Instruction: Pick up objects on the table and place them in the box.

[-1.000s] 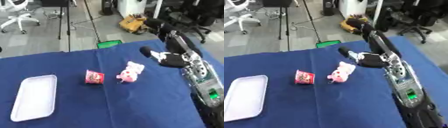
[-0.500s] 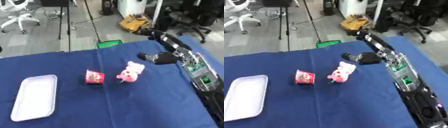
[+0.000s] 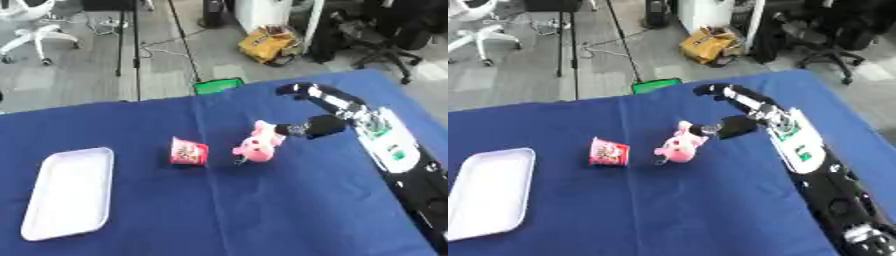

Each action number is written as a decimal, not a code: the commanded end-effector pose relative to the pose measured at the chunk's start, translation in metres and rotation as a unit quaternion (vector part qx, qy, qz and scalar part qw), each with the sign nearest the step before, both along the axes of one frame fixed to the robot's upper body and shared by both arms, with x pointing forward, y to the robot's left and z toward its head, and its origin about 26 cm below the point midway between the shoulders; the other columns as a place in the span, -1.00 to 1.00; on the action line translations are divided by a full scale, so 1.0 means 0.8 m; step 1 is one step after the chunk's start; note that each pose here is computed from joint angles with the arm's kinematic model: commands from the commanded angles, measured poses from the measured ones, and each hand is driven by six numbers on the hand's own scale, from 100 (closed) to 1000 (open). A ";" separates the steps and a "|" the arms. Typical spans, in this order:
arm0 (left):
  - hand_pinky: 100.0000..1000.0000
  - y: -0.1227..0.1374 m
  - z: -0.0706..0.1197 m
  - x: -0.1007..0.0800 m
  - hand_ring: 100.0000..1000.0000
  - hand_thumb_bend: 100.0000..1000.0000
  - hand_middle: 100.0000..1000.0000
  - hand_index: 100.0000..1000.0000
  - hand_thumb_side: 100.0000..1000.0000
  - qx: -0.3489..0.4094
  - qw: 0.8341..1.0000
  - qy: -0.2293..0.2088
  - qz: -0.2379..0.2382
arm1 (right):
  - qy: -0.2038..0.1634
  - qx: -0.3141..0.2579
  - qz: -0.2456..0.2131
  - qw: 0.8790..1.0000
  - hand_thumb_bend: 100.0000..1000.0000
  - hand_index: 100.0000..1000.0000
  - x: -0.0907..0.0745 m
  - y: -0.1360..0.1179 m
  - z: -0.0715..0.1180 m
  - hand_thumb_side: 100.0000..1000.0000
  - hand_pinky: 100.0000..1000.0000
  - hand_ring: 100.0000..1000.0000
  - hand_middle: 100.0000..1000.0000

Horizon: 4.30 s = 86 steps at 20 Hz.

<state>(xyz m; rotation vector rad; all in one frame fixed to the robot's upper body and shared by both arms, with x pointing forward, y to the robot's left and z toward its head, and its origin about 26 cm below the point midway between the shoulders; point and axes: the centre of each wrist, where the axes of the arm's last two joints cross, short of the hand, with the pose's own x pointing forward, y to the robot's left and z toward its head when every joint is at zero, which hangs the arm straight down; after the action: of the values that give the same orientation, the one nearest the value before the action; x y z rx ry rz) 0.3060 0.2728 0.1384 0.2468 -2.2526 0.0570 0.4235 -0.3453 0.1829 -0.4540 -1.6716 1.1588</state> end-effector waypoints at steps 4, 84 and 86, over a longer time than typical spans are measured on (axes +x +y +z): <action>0.27 0.002 0.007 -0.001 0.40 -0.10 0.54 0.66 0.46 0.007 1.000 -0.008 -0.001 | 0.023 -0.025 0.007 0.999 0.09 0.85 0.011 0.000 0.002 -0.32 0.89 0.97 0.75; 0.27 -0.014 0.015 0.004 0.36 -0.16 0.52 0.66 0.50 -0.002 0.999 -0.021 -0.032 | -0.204 0.089 0.100 0.970 -1.00 -0.07 0.057 0.299 0.021 -1.00 -0.35 0.02 -0.18; 0.27 -0.015 0.016 0.004 0.35 -0.16 0.52 0.66 0.49 -0.003 0.999 -0.023 -0.034 | -0.198 0.093 0.103 0.970 -1.00 -0.06 0.057 0.308 0.016 -1.00 -0.32 0.04 -0.18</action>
<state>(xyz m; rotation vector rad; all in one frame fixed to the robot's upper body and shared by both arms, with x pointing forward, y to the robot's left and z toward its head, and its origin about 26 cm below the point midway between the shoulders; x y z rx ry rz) 0.3093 0.2618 0.1424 0.1759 -2.2725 0.0449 0.4679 -0.1054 0.1849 -0.4097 -2.1664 1.1032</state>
